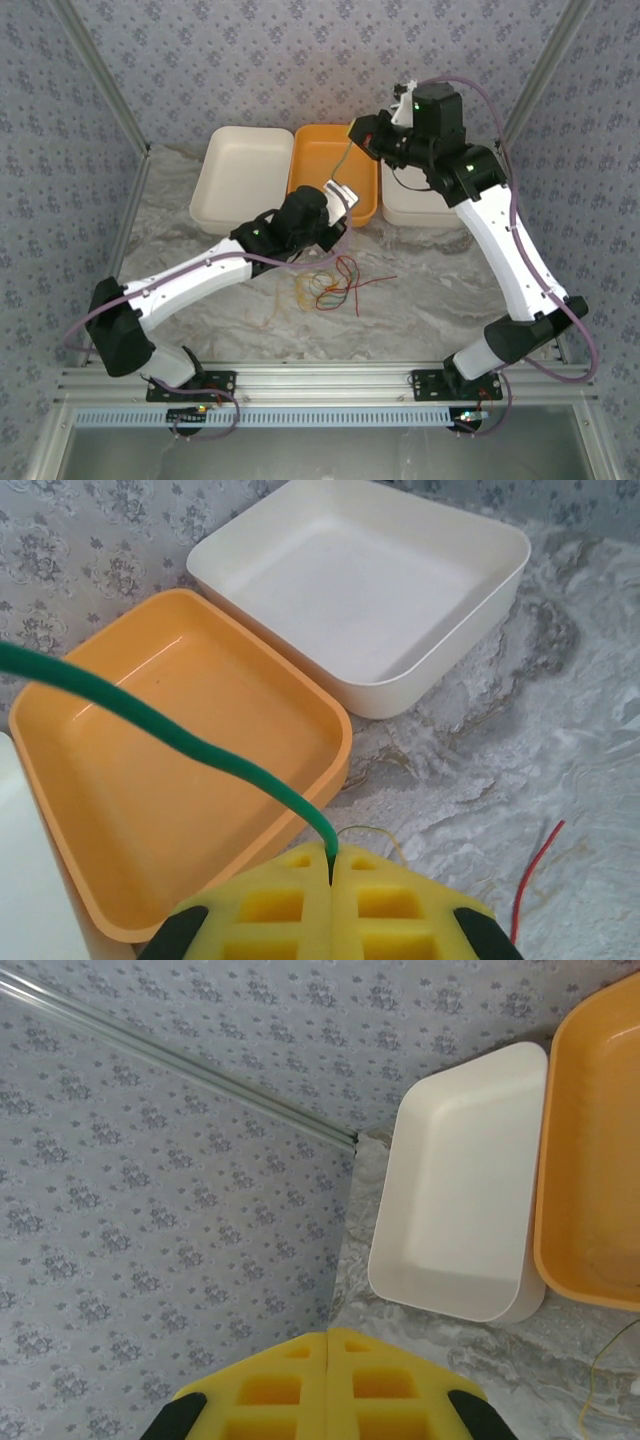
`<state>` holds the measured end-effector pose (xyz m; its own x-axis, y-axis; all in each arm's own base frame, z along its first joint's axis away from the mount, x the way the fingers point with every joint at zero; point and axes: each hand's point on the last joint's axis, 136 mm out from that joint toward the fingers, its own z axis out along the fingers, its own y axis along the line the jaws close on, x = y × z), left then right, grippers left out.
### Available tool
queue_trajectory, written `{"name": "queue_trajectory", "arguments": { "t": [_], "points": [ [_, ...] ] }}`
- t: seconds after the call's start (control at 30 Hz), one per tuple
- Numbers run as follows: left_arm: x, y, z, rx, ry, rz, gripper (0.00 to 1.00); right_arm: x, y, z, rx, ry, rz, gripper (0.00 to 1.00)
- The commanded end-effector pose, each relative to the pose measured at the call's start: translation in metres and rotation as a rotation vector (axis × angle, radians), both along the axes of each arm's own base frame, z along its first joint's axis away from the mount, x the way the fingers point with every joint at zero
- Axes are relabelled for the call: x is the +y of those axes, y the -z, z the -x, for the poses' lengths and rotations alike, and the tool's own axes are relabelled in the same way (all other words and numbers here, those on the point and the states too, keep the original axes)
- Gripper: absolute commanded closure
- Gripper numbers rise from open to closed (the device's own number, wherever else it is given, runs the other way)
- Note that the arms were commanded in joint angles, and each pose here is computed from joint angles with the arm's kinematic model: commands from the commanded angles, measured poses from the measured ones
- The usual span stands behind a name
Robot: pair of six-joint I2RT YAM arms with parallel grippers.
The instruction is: Untangle the cables
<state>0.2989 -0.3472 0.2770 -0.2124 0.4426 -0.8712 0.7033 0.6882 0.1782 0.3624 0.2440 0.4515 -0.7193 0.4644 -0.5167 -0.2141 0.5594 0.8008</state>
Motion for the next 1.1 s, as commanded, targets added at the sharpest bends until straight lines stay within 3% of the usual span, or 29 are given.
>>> {"name": "queue_trajectory", "arguments": {
  "t": [0.0,0.07,0.13,0.2,0.23,0.3,0.37,0.4,0.53,0.77,1.07],
  "points": [
    [0.026,-0.044,-0.002,-0.01,-0.037,0.135,1.0,-0.018,-0.004,-0.001,-0.041,0.033,0.042,0.81],
    [0.051,-0.055,-0.014,0.011,-0.095,0.176,1.0,-0.026,-0.007,0.001,-0.065,0.057,0.068,0.59],
    [0.071,-0.064,-0.024,0.032,-0.126,0.219,1.0,-0.03,-0.013,0.002,-0.09,0.066,0.071,0.57],
    [0.086,-0.072,-0.033,0.045,-0.14,0.265,1.0,-0.032,-0.016,0.001,-0.1,0.07,0.063,0.64],
    [0.091,-0.075,-0.036,0.049,-0.14,0.284,1.0,-0.031,-0.016,-0.001,-0.099,0.071,0.06,0.61],
    [0.102,-0.078,-0.048,0.054,-0.173,0.307,1.0,-0.031,-0.014,-0.004,-0.09,0.083,0.081,0.44],
    [0.119,-0.077,-0.068,0.083,-0.237,0.33,1.0,-0.035,-0.005,-0.004,-0.081,0.104,0.114,0.2],
    [0.127,-0.076,-0.078,0.104,-0.259,0.341,1.0,-0.037,-0.002,-0.002,-0.085,0.109,0.125,0.14],
    [0.153,-0.064,-0.121,0.142,-0.358,0.336,1.0,-0.045,0.013,0.014,-0.104,0.131,0.181,0.13],
    [0.198,-0.033,-0.198,0.115,-0.501,0.322,1.0,-0.041,0.075,0.056,-0.082,0.093,0.228,0.14],
    [0.192,0.071,-0.273,0.311,-0.501,0.291,1.0,-0.044,0.118,0.084,-0.048,0.046,0.289,0.14]
  ]
}}
